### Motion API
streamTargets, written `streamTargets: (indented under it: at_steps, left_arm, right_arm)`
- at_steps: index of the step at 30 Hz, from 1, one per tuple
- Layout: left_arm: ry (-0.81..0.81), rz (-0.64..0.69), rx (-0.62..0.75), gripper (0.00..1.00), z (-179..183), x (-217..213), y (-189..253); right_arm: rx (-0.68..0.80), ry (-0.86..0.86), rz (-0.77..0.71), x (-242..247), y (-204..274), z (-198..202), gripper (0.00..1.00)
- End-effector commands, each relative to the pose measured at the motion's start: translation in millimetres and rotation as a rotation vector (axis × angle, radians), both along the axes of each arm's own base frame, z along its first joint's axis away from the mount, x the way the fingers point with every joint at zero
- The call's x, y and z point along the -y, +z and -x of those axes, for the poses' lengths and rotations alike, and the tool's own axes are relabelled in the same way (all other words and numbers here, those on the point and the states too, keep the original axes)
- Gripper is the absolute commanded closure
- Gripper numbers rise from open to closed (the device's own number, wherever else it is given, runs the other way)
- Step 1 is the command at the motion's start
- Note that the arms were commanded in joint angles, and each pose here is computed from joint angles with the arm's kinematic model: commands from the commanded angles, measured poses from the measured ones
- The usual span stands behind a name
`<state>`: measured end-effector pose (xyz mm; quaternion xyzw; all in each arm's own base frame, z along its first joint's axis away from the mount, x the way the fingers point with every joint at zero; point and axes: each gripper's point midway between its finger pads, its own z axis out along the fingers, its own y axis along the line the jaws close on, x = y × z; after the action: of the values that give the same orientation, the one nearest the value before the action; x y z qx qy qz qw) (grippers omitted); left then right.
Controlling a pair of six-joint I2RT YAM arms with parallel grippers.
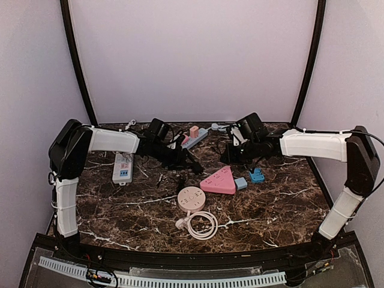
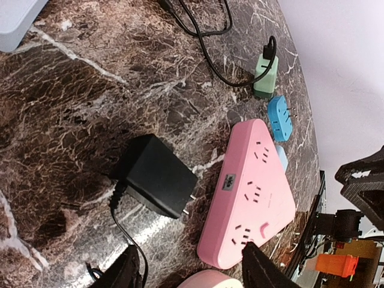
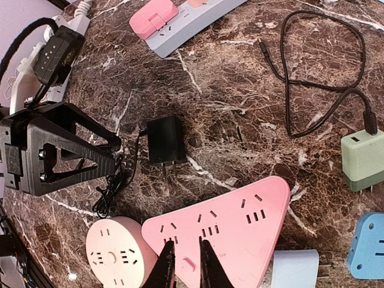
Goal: Pull the plug off the socket
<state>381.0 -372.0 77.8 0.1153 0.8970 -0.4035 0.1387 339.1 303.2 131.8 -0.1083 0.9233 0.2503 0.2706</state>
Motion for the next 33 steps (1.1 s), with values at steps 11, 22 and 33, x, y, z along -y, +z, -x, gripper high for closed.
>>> streamTargets:
  at_steps: [11, 22, 33]
  left_arm:
    - [0.091, -0.188, 0.268, 0.32, -55, -26, 45]
    - [0.18, -0.36, 0.408, 0.27, -133, -65, 65]
    - [0.104, -0.233, 0.305, 0.25, -172, -61, 33]
  right_arm:
    - [0.062, -0.008, 0.022, 9, 15, 1, 0.81]
    - [0.083, -0.007, 0.021, 15, 21, 3, 0.49]
    - [0.081, -0.004, 0.031, 17, 24, 3, 0.45]
